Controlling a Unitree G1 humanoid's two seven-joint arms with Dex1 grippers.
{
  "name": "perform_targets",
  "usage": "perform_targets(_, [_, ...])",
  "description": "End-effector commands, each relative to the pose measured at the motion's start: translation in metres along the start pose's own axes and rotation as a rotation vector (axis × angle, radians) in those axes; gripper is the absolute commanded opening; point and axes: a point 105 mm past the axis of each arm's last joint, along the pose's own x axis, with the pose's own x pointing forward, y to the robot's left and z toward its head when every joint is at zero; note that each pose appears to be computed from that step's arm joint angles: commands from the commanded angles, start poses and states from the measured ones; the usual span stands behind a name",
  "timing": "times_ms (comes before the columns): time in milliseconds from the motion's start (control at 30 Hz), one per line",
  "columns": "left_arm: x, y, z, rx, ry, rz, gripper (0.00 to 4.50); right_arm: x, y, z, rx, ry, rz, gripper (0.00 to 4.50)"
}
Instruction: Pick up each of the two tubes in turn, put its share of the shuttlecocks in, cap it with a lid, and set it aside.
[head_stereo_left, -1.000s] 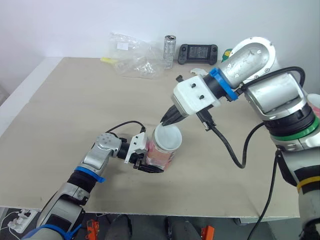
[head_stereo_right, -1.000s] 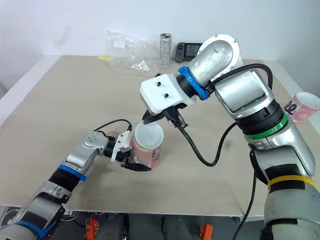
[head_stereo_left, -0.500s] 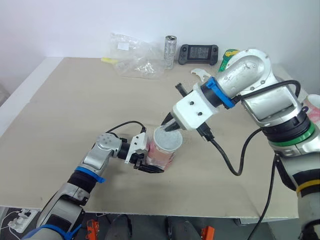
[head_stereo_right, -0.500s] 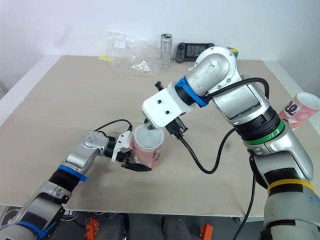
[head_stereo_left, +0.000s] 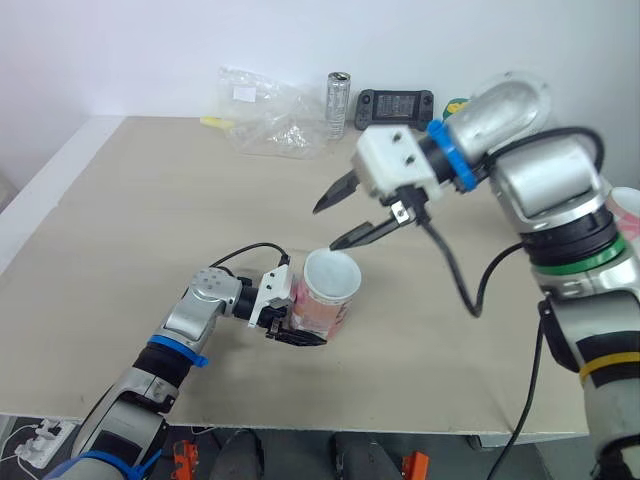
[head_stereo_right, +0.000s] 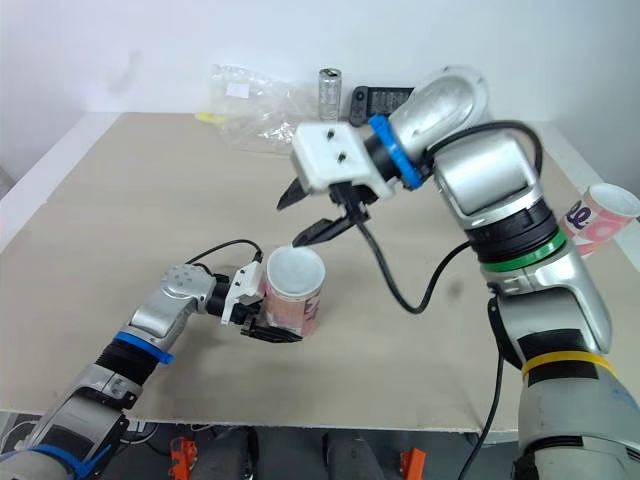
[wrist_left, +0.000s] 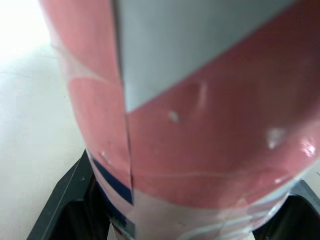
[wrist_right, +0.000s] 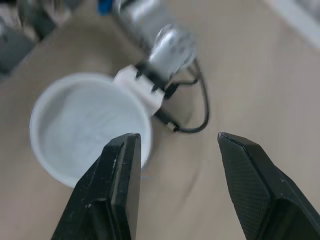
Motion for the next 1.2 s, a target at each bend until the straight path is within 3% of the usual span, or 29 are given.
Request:
perform_targets(33, [-0.004,-0.009,-0.034,-0.098,0.114,-0.012,2.92,-0.015,0.004,0.012,0.012,-0.063,0.013,1.48])
perform_targets(133, [-0.004,-0.008,-0.033,-0.095,0.116,-0.015,2.92,-0.003,0.016,0.009,0.023,-0.062,0.069,0.06])
perform_targets(633, [-0.006,-0.007,-0.034,-0.094,0.123,-0.017,2.92,0.074,0.056,-0.035,-0.097,0.138,0.297,0.06])
perform_targets(867, [-0.008,-0.007,-0.034,-0.097,0.122,-0.002,2.92,0.078,0.073,-0.055,-0.21,0.242,0.368,0.06])
perform_targets(967, [-0.008,-0.009,-0.035,-0.098,0.125,-0.002,2.92,0.081,0.069,-0.054,-0.227,0.238,0.359,0.06])
perform_targets(1133, [-0.007,-0.009,-0.035,-0.096,0.123,-0.002,2.92,0.064,0.027,-0.008,-0.055,-0.023,0.174,0.06])
perform_targets(1167, [-0.007,-0.009,-0.035,-0.096,0.122,-0.003,2.92,0.054,0.017,-0.004,-0.011,-0.051,0.125,0.51])
perform_targets(1200, [-0.007,-0.009,-0.035,-0.096,0.121,-0.004,2.92,0.047,0.011,-0.001,0.018,-0.069,0.094,0.66])
